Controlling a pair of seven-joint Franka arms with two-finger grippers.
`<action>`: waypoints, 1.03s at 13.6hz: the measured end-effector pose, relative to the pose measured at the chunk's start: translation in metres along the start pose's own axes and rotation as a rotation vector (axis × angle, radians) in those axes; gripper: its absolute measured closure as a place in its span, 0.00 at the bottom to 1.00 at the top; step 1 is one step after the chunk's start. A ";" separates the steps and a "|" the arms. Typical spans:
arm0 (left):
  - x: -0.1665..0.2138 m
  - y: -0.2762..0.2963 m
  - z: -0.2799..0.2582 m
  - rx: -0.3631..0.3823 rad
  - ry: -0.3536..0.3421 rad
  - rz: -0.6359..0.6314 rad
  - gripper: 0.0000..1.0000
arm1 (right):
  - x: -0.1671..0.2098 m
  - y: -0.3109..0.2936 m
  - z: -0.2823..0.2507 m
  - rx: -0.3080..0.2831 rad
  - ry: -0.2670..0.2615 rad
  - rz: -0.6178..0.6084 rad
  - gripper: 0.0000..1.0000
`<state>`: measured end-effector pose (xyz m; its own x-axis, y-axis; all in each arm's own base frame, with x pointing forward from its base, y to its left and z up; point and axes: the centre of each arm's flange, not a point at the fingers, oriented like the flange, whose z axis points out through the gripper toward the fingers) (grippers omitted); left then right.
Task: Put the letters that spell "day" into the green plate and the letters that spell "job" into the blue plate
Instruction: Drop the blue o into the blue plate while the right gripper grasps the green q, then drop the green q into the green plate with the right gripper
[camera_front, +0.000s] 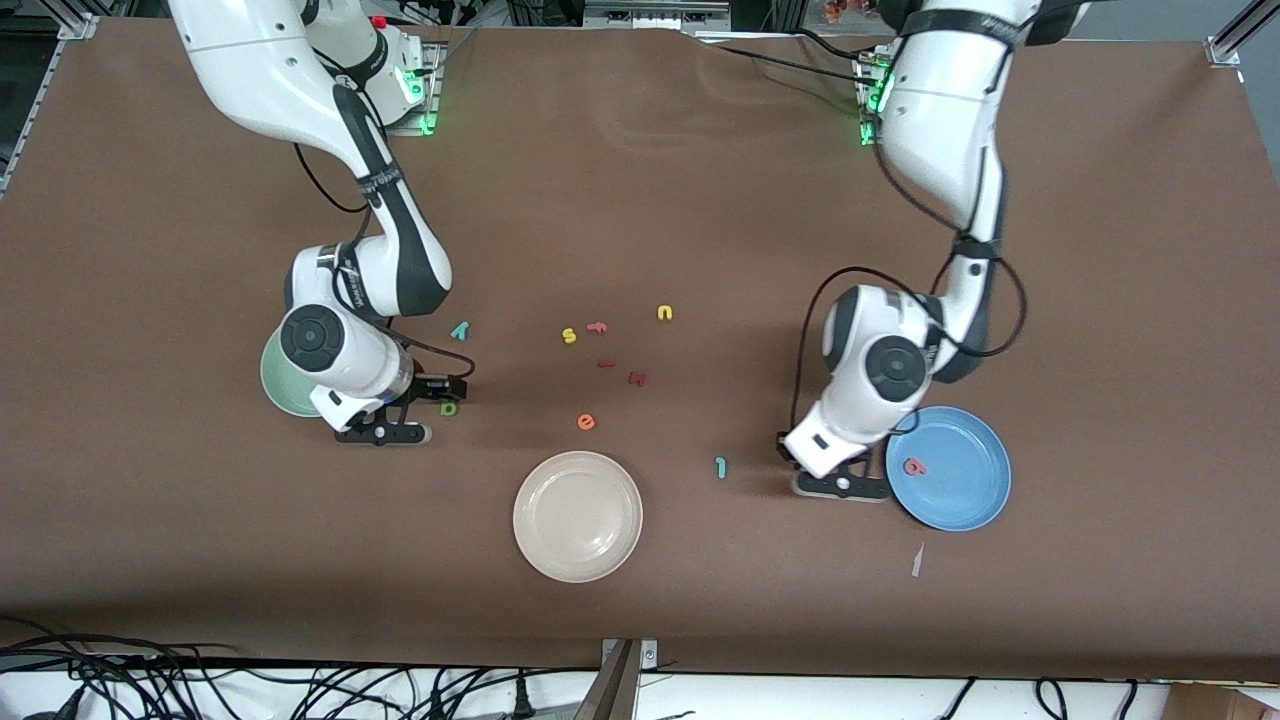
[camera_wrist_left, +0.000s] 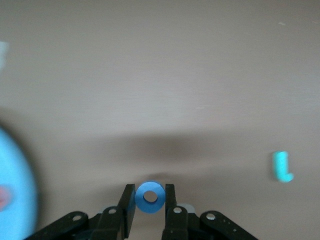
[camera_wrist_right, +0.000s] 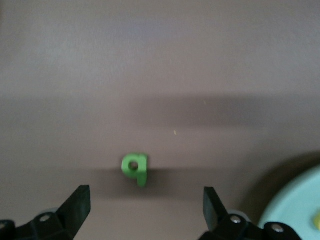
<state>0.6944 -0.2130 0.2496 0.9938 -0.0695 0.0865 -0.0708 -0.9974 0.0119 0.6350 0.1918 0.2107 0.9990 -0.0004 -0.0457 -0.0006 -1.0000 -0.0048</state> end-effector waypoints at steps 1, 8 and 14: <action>0.004 -0.028 -0.023 0.029 -0.019 0.003 0.72 | 0.003 0.000 0.006 -0.003 0.002 0.004 0.00; -0.014 -0.146 -0.032 0.043 -0.095 0.151 0.58 | 0.004 -0.002 0.027 0.044 -0.012 0.075 0.04; -0.014 -0.106 -0.030 -0.030 -0.069 0.119 0.11 | 0.002 -0.007 0.033 0.046 -0.021 0.070 0.38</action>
<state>0.6857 -0.1060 0.2770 0.9817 -0.1896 0.0203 -0.1902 -0.9811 0.0352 0.6357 0.1986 0.1780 0.9952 -0.0702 -0.0683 -0.0734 -0.9962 -0.0462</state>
